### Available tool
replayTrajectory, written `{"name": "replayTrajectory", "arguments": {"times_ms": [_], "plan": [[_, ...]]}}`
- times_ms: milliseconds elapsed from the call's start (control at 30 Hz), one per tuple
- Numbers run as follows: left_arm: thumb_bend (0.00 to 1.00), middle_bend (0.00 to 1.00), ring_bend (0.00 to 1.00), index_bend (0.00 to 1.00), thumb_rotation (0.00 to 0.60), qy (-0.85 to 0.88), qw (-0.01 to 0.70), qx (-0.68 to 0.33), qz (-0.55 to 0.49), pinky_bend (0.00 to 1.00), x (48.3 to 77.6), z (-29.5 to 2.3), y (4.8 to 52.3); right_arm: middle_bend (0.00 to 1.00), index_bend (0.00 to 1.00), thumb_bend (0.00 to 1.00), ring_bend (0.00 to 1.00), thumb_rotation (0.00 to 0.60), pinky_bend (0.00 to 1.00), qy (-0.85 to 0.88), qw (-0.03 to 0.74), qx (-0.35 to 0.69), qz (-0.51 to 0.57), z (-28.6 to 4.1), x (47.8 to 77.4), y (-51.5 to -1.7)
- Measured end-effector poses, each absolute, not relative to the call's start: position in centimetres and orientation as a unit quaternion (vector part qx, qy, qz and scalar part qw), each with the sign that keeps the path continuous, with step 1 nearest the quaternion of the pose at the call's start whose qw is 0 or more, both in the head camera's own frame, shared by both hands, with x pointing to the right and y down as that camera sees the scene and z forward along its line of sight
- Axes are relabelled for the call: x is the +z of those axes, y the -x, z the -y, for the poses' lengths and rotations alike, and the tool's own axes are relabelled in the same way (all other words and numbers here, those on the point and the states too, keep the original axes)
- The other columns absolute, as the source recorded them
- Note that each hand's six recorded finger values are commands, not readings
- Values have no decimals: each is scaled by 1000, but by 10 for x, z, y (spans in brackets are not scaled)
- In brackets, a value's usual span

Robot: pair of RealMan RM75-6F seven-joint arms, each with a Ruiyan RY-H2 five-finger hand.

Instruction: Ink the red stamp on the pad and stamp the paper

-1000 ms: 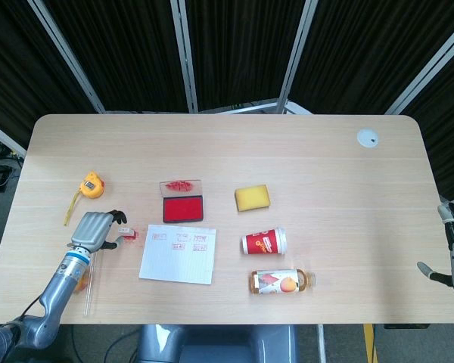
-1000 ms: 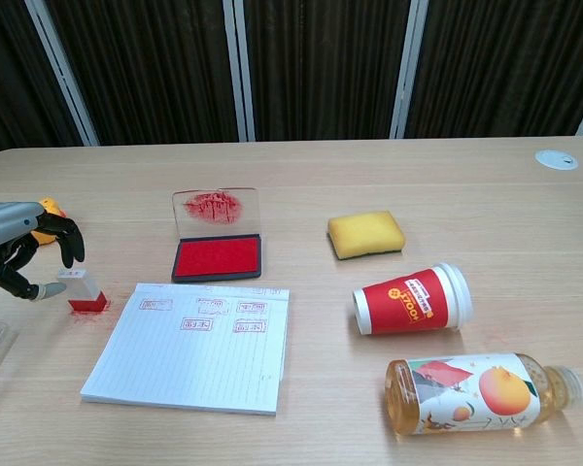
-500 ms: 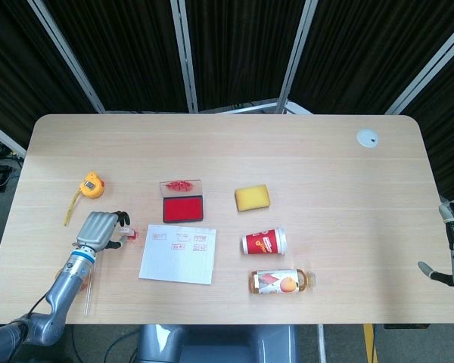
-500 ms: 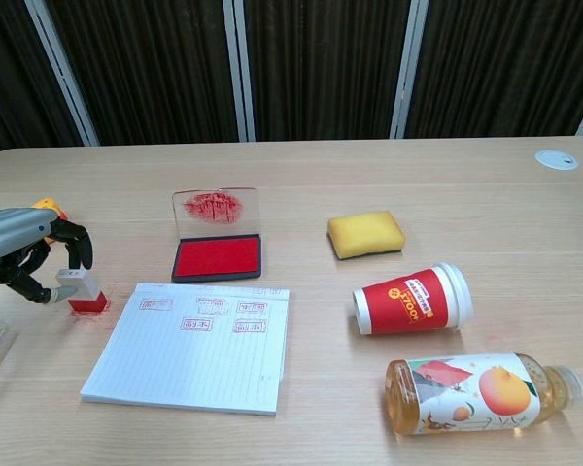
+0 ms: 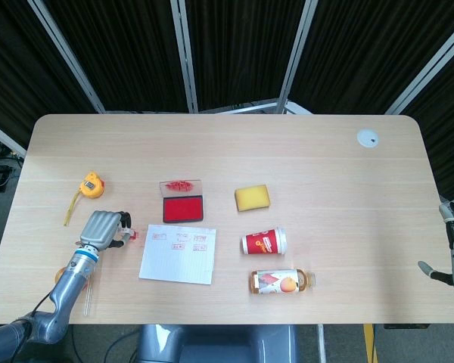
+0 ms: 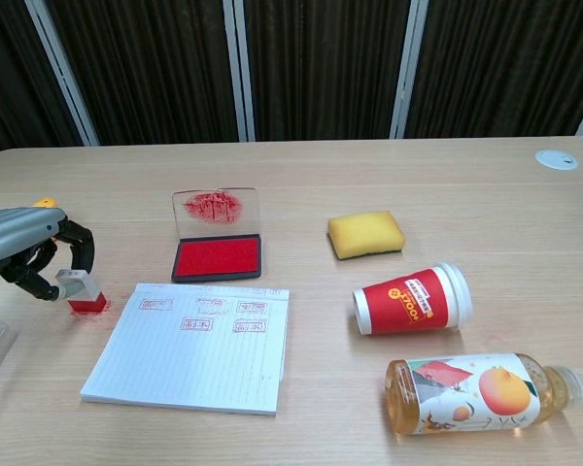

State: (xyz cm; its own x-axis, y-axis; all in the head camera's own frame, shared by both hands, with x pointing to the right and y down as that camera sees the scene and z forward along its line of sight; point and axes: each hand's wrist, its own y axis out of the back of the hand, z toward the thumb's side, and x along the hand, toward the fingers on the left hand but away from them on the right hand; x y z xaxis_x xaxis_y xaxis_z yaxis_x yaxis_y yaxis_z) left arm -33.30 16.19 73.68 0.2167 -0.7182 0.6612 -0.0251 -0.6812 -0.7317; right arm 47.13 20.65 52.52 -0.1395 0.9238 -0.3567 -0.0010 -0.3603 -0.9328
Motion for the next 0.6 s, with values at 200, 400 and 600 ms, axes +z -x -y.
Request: {"name": "replayTrajectory", "arguments": {"times_ms": [200,400,600], "plan": [[348,509,755,510,600,717,302,-574,-258,840,738,-162,334,0,0,0,0,600,0,541,370,624,426,-206,526,-471],[364,510,755,513,600,717,299,-574,-260,840,737,-160,336,0,0,0,0,600,0,540,370,625,426,-206,527,-472],[365,510,755,512,600,720,303,-563,-270,840,728,-151,333,0,0,0,0,600,0,540,368,625,427,-206,527,-472]]}}
